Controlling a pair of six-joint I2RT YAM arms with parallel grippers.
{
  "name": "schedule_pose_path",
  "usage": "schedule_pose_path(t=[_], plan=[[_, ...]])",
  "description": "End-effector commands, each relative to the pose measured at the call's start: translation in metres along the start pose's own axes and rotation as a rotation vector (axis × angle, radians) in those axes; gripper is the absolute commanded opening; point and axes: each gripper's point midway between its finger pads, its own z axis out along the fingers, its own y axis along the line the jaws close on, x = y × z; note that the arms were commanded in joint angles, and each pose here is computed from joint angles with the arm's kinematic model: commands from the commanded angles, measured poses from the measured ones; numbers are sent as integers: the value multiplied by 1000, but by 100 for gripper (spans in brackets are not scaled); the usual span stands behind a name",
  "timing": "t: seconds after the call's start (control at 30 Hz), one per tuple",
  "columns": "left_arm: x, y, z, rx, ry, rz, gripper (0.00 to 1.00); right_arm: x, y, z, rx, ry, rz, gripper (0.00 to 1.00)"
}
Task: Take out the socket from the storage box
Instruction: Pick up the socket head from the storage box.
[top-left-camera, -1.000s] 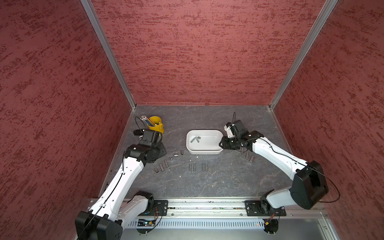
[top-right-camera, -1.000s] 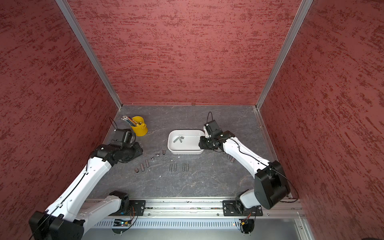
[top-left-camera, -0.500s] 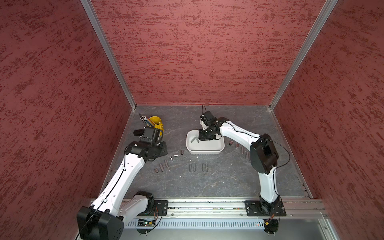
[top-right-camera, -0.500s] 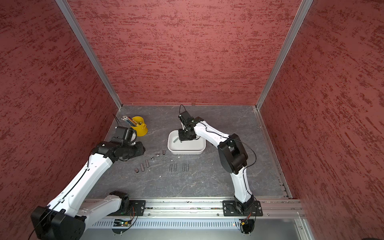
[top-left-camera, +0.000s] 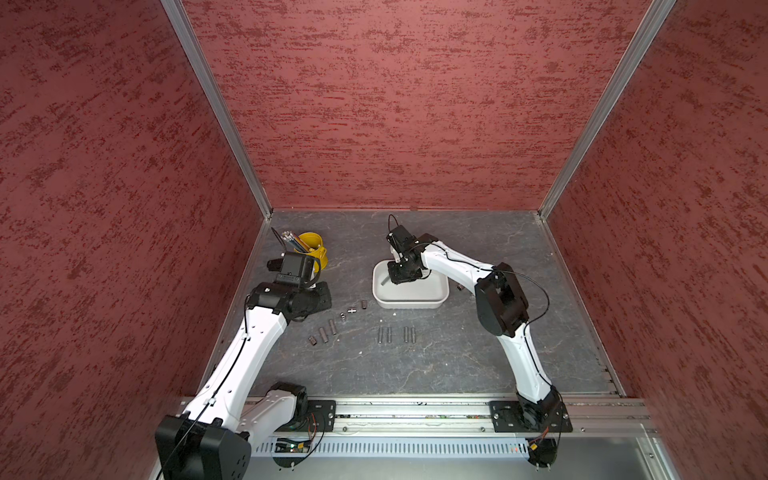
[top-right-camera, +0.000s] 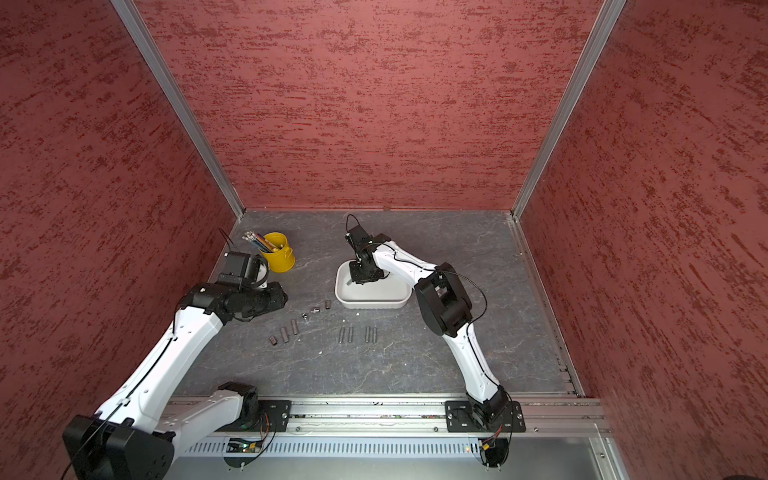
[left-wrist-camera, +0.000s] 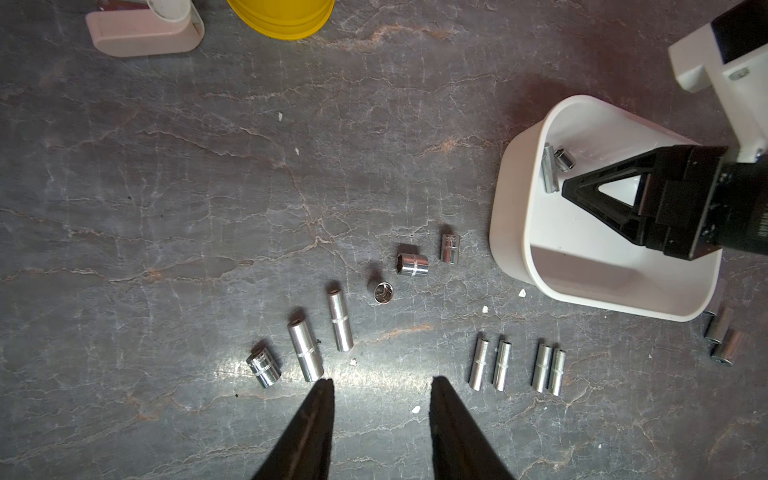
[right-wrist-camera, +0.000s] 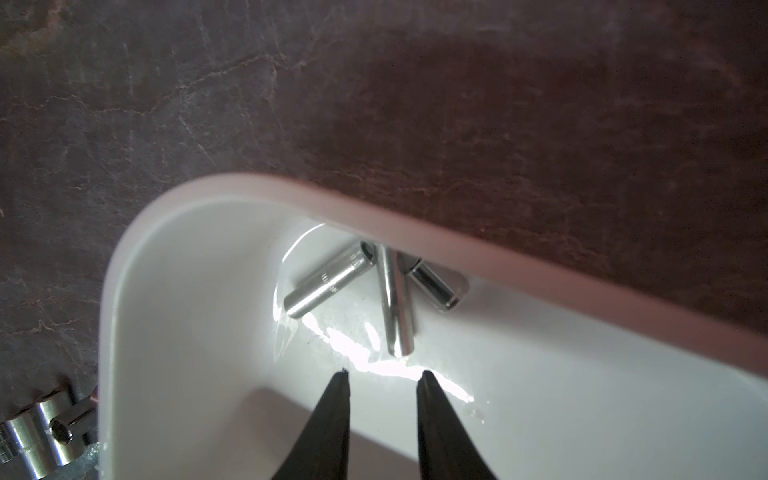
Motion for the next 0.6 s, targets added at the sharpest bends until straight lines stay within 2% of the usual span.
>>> schedule_pose_path(t=[0.0,0.57], plan=[[-2,0,1,10,-10,9,41,-3,-2,5,28,6,-19,30],[-2,3,3,-3,-4,-3,41,-6,-19,40,141,34,-69,26]])
